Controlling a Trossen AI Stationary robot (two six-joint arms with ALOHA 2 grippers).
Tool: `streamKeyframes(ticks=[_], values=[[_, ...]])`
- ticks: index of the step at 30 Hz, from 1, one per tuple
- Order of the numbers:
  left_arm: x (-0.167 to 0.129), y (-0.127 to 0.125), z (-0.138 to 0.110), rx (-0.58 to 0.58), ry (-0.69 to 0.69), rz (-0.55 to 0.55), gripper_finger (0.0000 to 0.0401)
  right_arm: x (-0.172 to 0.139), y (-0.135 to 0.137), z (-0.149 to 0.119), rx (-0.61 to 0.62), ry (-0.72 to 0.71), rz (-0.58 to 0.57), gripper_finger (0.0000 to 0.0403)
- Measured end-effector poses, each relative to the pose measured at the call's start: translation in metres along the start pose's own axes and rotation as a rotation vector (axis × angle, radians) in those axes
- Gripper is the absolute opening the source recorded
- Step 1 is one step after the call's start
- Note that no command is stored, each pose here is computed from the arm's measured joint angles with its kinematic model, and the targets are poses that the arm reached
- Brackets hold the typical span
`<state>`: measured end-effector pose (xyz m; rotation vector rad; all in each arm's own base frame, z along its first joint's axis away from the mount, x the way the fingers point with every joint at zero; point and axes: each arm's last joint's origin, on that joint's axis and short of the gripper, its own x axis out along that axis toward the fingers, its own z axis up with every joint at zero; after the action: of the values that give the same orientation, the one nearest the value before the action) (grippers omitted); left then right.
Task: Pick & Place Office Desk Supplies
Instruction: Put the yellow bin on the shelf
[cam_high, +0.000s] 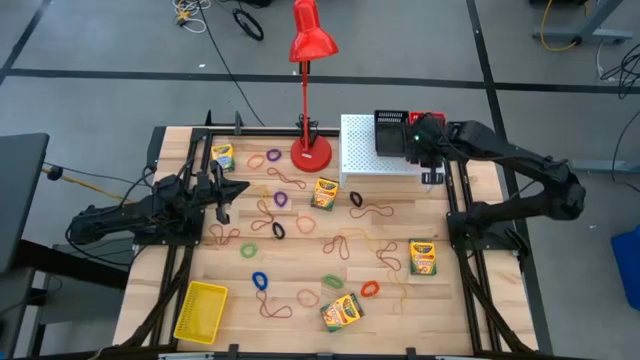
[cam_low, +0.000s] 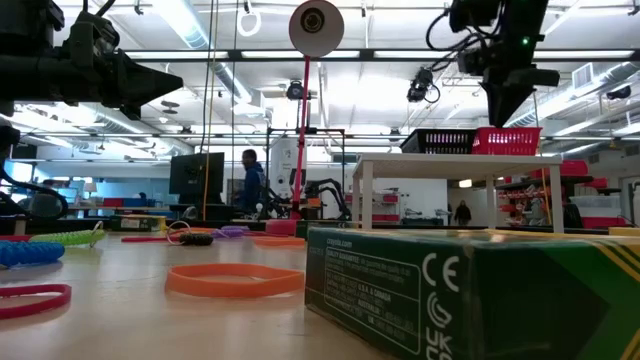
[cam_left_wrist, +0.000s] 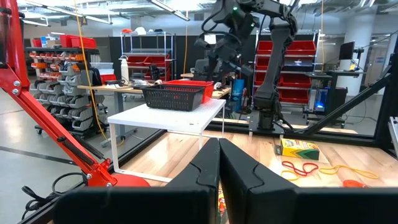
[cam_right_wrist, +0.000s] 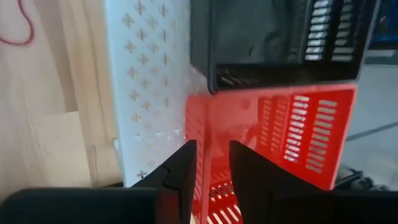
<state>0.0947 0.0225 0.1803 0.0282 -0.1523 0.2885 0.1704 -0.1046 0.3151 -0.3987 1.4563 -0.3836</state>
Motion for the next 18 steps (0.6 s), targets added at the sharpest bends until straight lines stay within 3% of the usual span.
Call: streamKeyframes(ticks=[10, 18], values=[[0.0, 0.0, 0.0, 0.0, 0.0, 0.0, 0.0009, -0.03, 0.017, 0.012, 0.061, -0.182, 0.009, 0.0009], [0.0, 0.0, 0.0, 0.0, 0.0, 0.0, 0.0009, -0.027, 0.049, 0.013, 0.163, -0.589, 0.135, 0.0004]])
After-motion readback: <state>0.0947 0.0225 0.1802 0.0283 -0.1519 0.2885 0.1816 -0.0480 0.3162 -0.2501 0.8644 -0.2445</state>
